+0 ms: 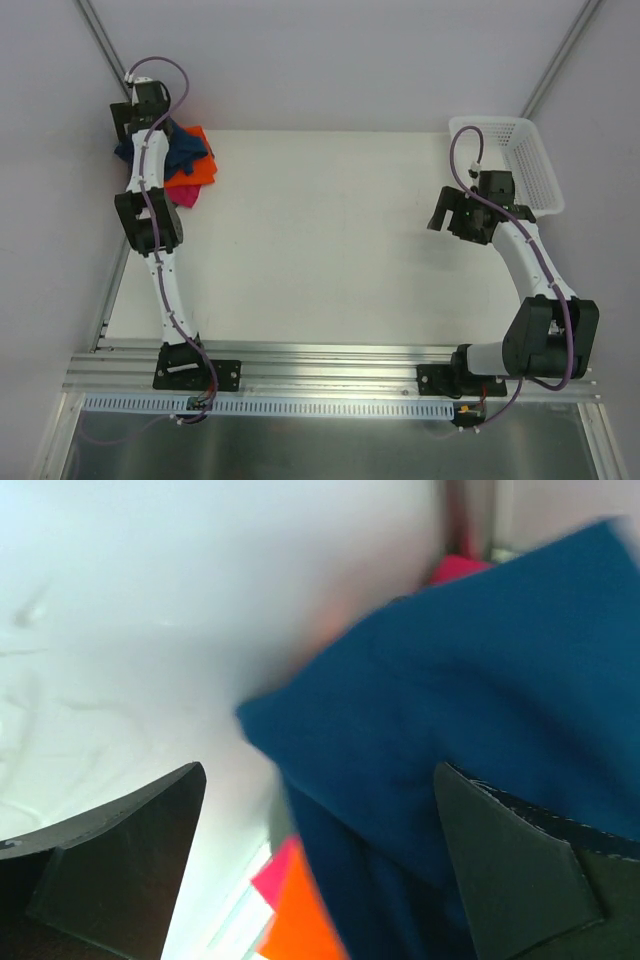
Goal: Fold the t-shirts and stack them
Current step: Put the neatly folded tshirt into the corner of the board with the left arm
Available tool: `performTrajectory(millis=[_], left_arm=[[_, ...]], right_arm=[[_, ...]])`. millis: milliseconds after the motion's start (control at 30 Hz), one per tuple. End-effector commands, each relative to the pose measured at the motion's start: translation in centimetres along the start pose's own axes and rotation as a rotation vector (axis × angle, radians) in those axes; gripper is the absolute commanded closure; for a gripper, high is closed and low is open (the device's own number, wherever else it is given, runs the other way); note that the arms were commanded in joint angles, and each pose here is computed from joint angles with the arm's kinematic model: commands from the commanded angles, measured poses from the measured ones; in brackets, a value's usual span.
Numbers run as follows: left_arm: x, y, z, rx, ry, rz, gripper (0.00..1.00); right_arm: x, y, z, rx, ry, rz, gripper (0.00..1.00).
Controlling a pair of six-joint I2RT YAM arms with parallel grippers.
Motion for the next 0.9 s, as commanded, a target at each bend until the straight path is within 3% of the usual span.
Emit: performTrajectory(millis=[0, 200, 333, 400, 533, 633, 767, 867], left_arm=[[7.7, 6.5, 1.4, 0.059, 0.029, -0.184, 0.01], [20.7, 10.7, -1.9, 0.108, -0.16, -0.368, 0.01], [26.2, 8.4, -4.9, 0.098, -0.351, -0.323, 0.01], [29.4, 7.4, -4.2, 0.092, -0.442, -0.321, 0.01], [32.2, 2.9, -3.0, 0.044, -0.559, -0.259, 0.01], [34.0, -0.6, -1.2, 0.02, -0.604, -0.221, 0.01], [35.6, -4.4, 0.8, -0.036, -0.637, -0.203, 0.01], [34.9, -6.5, 1.6, -0.06, -0.607, -0.171, 0.01]], right_arm=[[0.8, 1.0, 0.9, 0.003, 0.038, -0.054, 0.03], [2.1, 2.0, 0.5, 0.003, 0.009, -0.179, 0.03], [4.2, 4.3, -2.1, -0.08, -0.114, -0.351, 0.03], [6.2, 5.9, -3.7, -0.115, -0.14, -0.41, 0.03], [9.4, 6.2, -4.5, 0.01, -0.082, -0.489, 0.03], [9.0, 4.7, -4.5, 0.07, 0.0, -0.392, 0.03], [8.3, 3.0, -5.4, -0.162, -0.145, -0.231, 0.03], [9.2, 2.2, -6.0, -0.172, -0.204, -0.304, 0.03]])
Point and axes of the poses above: each gripper's point midway between its finger pads, its own x axis back along the fingers, its own z axis along the line the jaws close on, y = z × x, the point moved 9 cm from there along x, back along the fingers, and after that the axes turned 11 degrees about -x, right-handed, at the moved point
